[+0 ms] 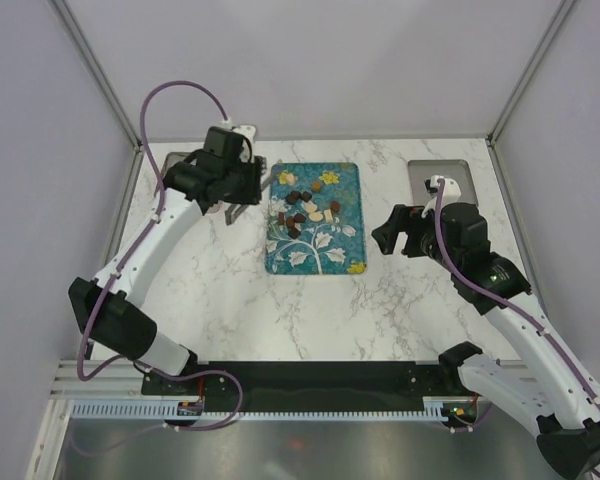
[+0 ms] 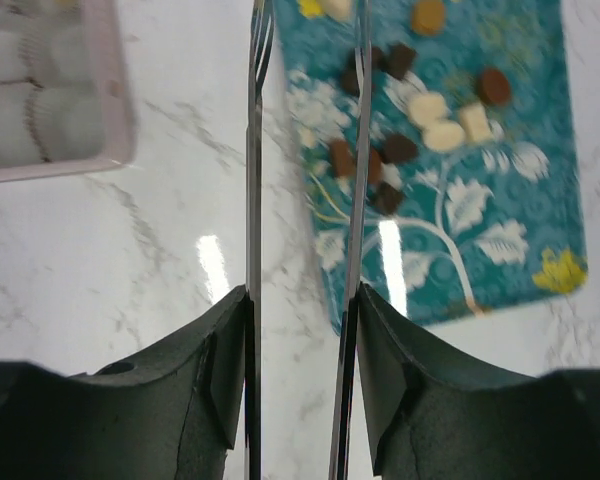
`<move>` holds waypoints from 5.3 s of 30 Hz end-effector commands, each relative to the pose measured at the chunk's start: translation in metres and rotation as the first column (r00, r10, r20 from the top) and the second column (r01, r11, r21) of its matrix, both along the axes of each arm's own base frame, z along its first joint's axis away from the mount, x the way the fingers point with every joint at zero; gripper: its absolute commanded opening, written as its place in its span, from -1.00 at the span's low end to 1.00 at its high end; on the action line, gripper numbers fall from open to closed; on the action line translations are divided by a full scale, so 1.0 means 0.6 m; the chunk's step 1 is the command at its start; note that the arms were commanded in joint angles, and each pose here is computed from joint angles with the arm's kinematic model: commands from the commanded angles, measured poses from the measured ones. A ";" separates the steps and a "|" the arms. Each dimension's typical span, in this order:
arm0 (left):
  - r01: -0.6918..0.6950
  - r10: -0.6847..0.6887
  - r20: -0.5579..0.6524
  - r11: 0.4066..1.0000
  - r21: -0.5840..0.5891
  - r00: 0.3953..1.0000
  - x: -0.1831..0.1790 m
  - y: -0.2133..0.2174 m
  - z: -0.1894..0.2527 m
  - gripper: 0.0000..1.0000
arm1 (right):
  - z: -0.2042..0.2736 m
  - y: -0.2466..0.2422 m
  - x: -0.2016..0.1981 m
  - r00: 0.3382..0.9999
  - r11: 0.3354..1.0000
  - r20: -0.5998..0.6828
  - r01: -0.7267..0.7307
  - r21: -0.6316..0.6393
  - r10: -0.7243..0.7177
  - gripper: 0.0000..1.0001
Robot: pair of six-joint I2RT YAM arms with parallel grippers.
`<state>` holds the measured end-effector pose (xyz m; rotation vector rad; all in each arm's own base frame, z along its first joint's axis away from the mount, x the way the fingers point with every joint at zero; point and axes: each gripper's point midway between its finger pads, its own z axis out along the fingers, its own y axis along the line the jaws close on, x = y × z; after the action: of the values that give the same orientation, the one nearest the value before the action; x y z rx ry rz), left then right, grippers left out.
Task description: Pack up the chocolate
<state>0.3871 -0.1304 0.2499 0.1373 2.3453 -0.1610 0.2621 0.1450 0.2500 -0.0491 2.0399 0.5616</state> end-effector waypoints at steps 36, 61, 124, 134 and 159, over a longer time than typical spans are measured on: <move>0.235 -0.193 -0.254 0.960 0.149 0.948 -0.128 -0.133 -0.238 0.06 | 0.029 -0.019 0.000 0.998 0.999 0.052 0.041 -0.022 -0.040 0.93; 0.256 -0.233 -0.225 0.963 0.078 0.946 -0.127 -0.155 -0.172 -0.03 | 0.034 -0.020 -0.002 0.997 0.999 0.060 0.045 -0.012 -0.044 0.93; 0.144 -0.085 -0.280 0.970 0.195 0.956 -0.098 -0.106 -0.180 0.10 | 0.034 -0.024 -0.005 0.996 0.999 0.074 0.047 -0.013 -0.046 0.93; 0.149 -0.088 -0.283 0.968 0.201 0.955 -0.082 -0.112 -0.186 0.10 | 0.033 -0.025 -0.004 0.996 0.999 0.079 0.050 -0.018 -0.048 0.93; 0.141 -0.091 -0.250 0.971 0.191 0.964 -0.094 -0.101 -0.133 -0.34 | 0.039 -0.028 -0.004 0.994 0.998 0.088 0.059 -0.013 -0.058 0.93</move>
<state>0.3262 -0.1931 0.1298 0.4152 2.6800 0.0412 0.2568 0.1312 0.2574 -0.0288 2.0092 0.5050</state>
